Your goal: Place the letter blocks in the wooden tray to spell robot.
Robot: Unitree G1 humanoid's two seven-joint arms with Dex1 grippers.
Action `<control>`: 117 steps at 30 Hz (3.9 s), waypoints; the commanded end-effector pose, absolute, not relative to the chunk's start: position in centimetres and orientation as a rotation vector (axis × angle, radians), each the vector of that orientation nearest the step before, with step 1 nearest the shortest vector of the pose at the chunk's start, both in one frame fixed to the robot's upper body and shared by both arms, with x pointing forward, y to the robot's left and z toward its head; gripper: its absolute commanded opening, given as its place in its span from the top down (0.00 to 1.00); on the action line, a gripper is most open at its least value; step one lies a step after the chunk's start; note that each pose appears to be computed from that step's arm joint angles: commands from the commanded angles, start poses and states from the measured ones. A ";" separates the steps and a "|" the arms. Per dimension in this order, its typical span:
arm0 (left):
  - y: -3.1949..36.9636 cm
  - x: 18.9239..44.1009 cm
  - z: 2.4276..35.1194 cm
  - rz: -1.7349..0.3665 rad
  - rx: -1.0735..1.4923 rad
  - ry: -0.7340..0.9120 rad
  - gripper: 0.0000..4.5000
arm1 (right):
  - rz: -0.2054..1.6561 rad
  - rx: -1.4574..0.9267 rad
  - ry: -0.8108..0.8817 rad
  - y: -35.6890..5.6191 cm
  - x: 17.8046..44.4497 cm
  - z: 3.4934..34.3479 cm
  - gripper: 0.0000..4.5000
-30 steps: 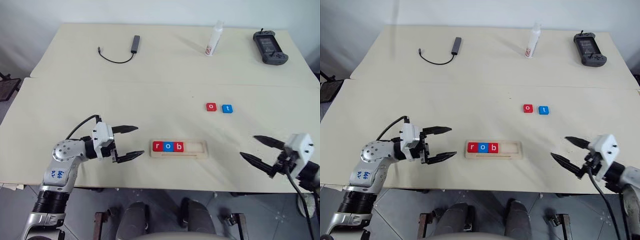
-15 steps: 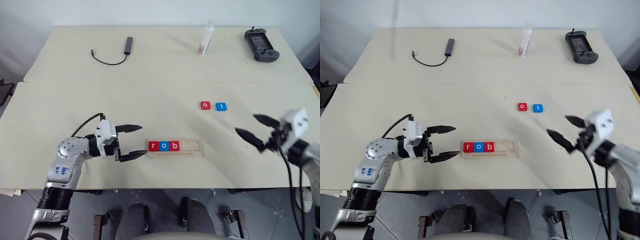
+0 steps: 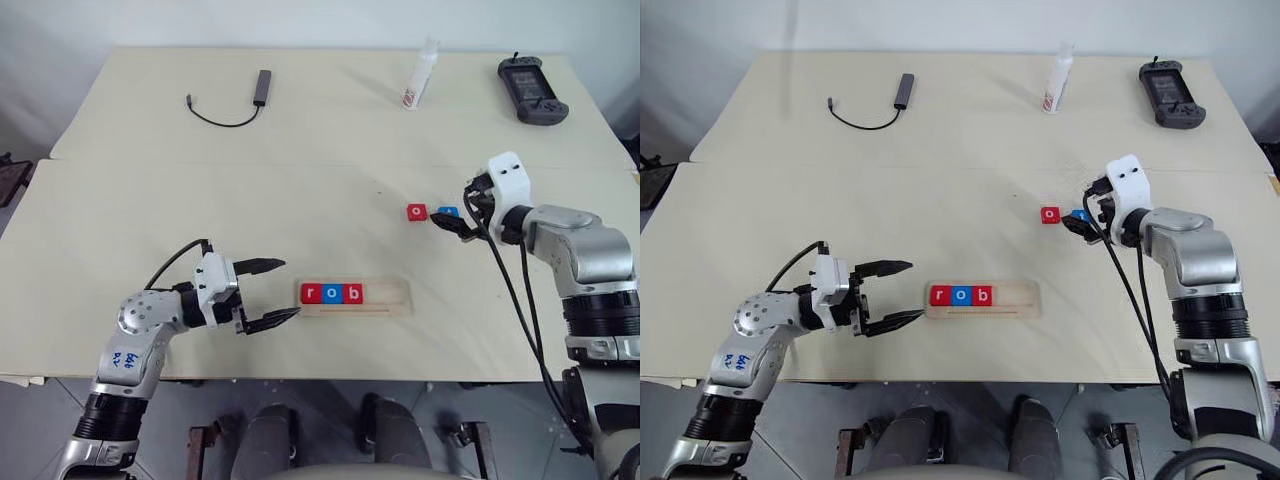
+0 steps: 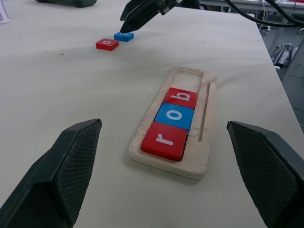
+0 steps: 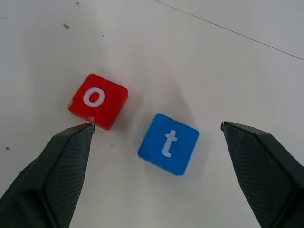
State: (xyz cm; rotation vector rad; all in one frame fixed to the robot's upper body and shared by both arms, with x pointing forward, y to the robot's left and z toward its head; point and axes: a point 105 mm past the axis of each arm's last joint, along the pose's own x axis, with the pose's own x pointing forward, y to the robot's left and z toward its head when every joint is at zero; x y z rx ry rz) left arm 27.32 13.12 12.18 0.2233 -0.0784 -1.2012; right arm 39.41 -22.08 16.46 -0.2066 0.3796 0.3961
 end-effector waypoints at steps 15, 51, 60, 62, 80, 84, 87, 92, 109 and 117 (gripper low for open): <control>13.1 26.9 13.3 -1.180 0.247 -0.131 0.00 | 0.419 -0.120 0.378 -15.9 40.2 16.6 0.01; 13.1 26.5 13.1 -1.167 0.238 -0.122 0.00 | 0.466 -0.245 0.325 -12.9 38.8 17.3 0.01; 13.1 26.5 13.0 -1.172 0.238 -0.119 0.00 | 0.355 -0.195 0.336 -14.6 39.5 17.0 0.01; 13.0 26.6 13.1 -1.175 0.239 -0.121 0.00 | 0.340 -0.167 0.353 -14.7 39.7 16.4 0.01; 12.9 26.6 13.2 -1.195 0.241 -0.123 0.00 | 0.237 -0.070 0.373 -15.5 39.8 15.3 0.68; 11.9 26.7 13.3 -1.250 0.226 -0.133 0.00 | 0.252 -0.078 0.325 -16.3 37.3 17.2 0.68; 11.2 26.7 13.2 -1.287 0.222 -0.142 0.00 | 0.228 -0.082 0.323 -17.3 35.1 17.4 0.68; 10.1 27.1 13.3 -1.355 0.207 -0.158 0.00 | 0.167 -0.061 0.416 -18.6 29.4 15.0 0.68; 10.0 27.3 13.2 -1.397 0.207 -0.150 0.00 | 0.252 -0.124 0.468 -18.9 25.9 13.5 0.01; 10.7 27.2 13.5 -1.361 0.225 -0.153 0.00 | 0.863 -0.627 0.366 -20.8 27.2 15.8 0.01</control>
